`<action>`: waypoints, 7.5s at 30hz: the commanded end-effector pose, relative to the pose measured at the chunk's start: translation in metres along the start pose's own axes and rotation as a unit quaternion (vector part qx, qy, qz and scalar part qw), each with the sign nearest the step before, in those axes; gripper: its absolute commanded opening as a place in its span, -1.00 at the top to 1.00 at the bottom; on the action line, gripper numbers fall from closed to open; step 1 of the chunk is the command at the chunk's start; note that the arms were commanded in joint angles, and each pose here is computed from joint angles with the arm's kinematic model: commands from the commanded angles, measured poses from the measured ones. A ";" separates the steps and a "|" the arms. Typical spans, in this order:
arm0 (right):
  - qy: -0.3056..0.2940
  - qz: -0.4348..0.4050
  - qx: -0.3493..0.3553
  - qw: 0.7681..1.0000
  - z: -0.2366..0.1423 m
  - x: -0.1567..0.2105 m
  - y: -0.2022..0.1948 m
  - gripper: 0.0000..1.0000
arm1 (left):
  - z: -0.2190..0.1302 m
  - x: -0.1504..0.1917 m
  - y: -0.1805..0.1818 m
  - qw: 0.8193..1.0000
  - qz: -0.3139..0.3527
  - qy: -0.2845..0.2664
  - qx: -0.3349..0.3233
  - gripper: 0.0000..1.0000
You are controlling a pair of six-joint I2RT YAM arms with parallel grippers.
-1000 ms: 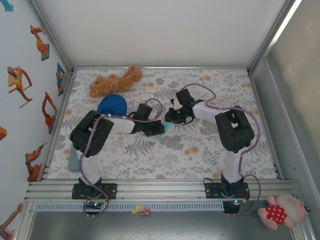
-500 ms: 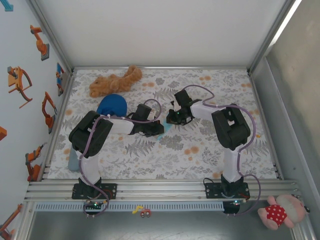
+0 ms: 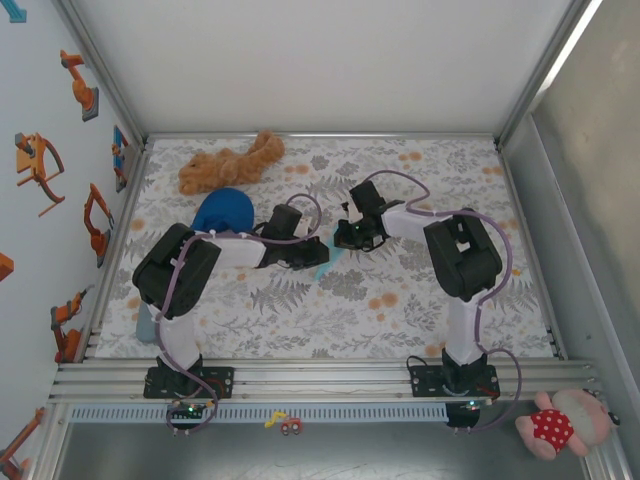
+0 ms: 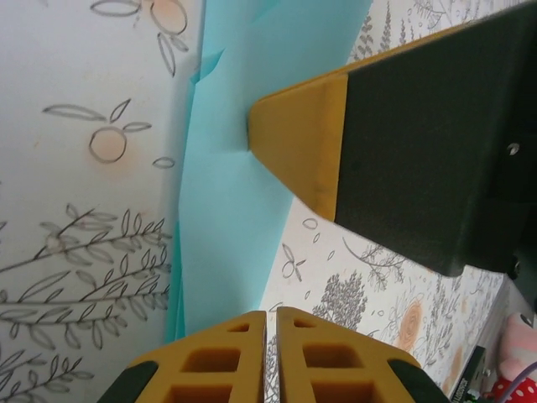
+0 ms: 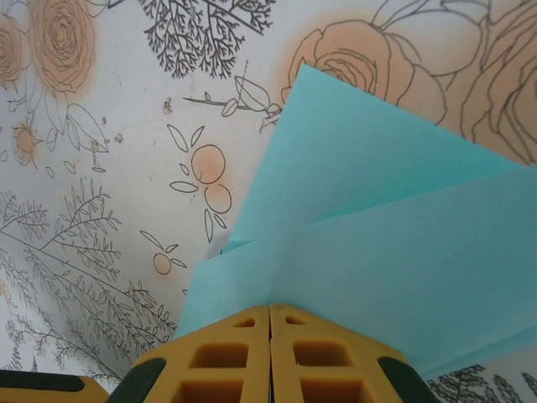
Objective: Fold a paper plane with a square sheet of paper (pick it up from the middle)
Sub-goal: Fold the wing for the fifth time at the center of the table.
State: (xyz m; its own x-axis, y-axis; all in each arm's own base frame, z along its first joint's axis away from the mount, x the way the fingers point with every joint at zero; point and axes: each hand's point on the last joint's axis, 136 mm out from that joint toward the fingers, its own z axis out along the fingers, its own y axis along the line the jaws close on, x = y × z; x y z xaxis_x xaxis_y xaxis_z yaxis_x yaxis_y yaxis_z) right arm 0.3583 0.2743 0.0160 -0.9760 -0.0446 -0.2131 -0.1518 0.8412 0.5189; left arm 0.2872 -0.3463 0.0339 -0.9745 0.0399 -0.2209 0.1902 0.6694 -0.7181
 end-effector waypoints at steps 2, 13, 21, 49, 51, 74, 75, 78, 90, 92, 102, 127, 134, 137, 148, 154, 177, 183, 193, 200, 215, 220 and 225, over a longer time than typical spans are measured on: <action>0.028 0.013 0.049 0.998 0.016 0.027 -0.035 0.86 | 0.008 -0.007 -0.006 1.000 0.001 0.006 0.003 0.74; 0.029 0.020 0.052 0.998 0.019 0.033 -0.041 0.89 | 0.024 -0.005 -0.001 0.999 0.015 0.032 -0.020 0.79; 0.034 0.029 0.057 0.997 0.021 0.038 -0.049 0.92 | 0.027 0.004 0.015 0.998 0.012 0.043 -0.041 0.85; 0.049 0.053 0.077 0.994 0.030 0.053 -0.073 0.96 | -0.015 0.035 0.016 0.996 0.037 0.059 -0.054 0.85; 0.049 0.053 0.077 0.994 0.029 0.053 -0.073 0.96 | -0.019 0.030 0.004 0.996 0.049 0.050 -0.046 0.85; 0.055 0.058 0.083 0.993 0.032 0.052 -0.075 0.97 | -0.014 0.038 0.010 0.990 0.071 0.056 -0.106 0.71; 0.055 0.057 0.083 0.993 0.032 0.052 -0.075 0.97 | -0.014 0.038 0.011 0.990 0.070 0.057 -0.108 0.71; 0.056 0.058 0.084 0.993 0.032 0.053 -0.076 0.97 | -0.013 0.039 0.015 0.989 0.068 0.059 -0.114 0.72; 0.061 0.059 0.087 0.993 0.033 0.055 -0.078 0.97 | -0.013 0.040 0.026 0.988 0.059 0.061 -0.126 0.77; 0.061 0.059 0.087 0.993 0.033 0.055 -0.078 0.97 | -0.013 0.040 0.027 0.989 0.057 0.062 -0.125 0.77; 0.067 0.061 0.096 0.991 0.034 0.059 -0.083 0.97 | -0.015 0.040 0.033 0.991 0.041 0.062 -0.113 0.79; 0.074 0.062 0.103 0.990 0.036 0.063 -0.087 0.97 | -0.016 0.053 0.060 0.990 0.004 0.077 -0.120 0.81; 0.076 0.061 0.105 0.990 0.036 0.064 -0.087 0.97 | -0.020 0.069 0.071 0.987 -0.015 0.098 -0.129 0.82; 0.075 0.061 0.106 0.990 0.036 0.063 -0.088 0.98 | -0.026 0.078 0.076 0.984 -0.021 0.107 -0.138 0.82; 0.075 0.063 0.105 0.990 0.035 0.062 -0.087 0.98 | -0.054 0.067 0.053 0.990 0.000 0.069 -0.125 0.81; 0.073 0.062 0.105 0.990 0.035 0.061 -0.086 0.98 | -0.053 0.029 0.005 0.997 0.039 0.008 -0.065 0.81; 0.046 0.043 0.059 0.996 0.015 0.033 -0.051 0.98 | -0.006 0.014 0.045 0.993 -0.001 0.026 -0.119 0.89; -0.009 0.001 -0.014 1.000 -0.025 -0.009 0.006 0.95 | -0.003 0.021 0.054 0.991 -0.018 0.034 -0.129 0.91; -0.009 0.011 -0.055 0.998 -0.025 0.006 0.031 0.95 | 0.000 0.025 0.056 0.991 -0.025 0.040 -0.127 0.93; 0.013 0.004 -0.053 0.999 -0.003 0.024 0.037 0.96 | 0.000 0.026 0.058 0.990 -0.029 0.044 -0.130 0.94; -0.029 0.033 0.017 0.999 0.004 0.018 -0.026 1.00 | -0.005 0.049 0.081 0.983 -0.063 0.061 -0.161 0.95; -0.060 0.053 0.019 0.997 -0.006 0.008 -0.046 1.00 | -0.007 0.060 0.088 0.981 -0.074 0.066 -0.167 0.96; -0.083 0.068 0.025 0.994 -0.017 -0.002 -0.061 1.00 | -0.008 0.062 0.088 0.981 -0.077 0.067 -0.165 0.96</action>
State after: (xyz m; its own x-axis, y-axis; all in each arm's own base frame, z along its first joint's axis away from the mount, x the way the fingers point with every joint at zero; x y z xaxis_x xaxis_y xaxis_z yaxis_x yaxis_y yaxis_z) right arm 0.3470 0.2644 0.0171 -0.9680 0.0463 -0.2466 -0.1242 0.7653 0.6316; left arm 0.2864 -0.3230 0.0114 -0.9770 0.0082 -0.2129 0.1431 0.7656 -0.6272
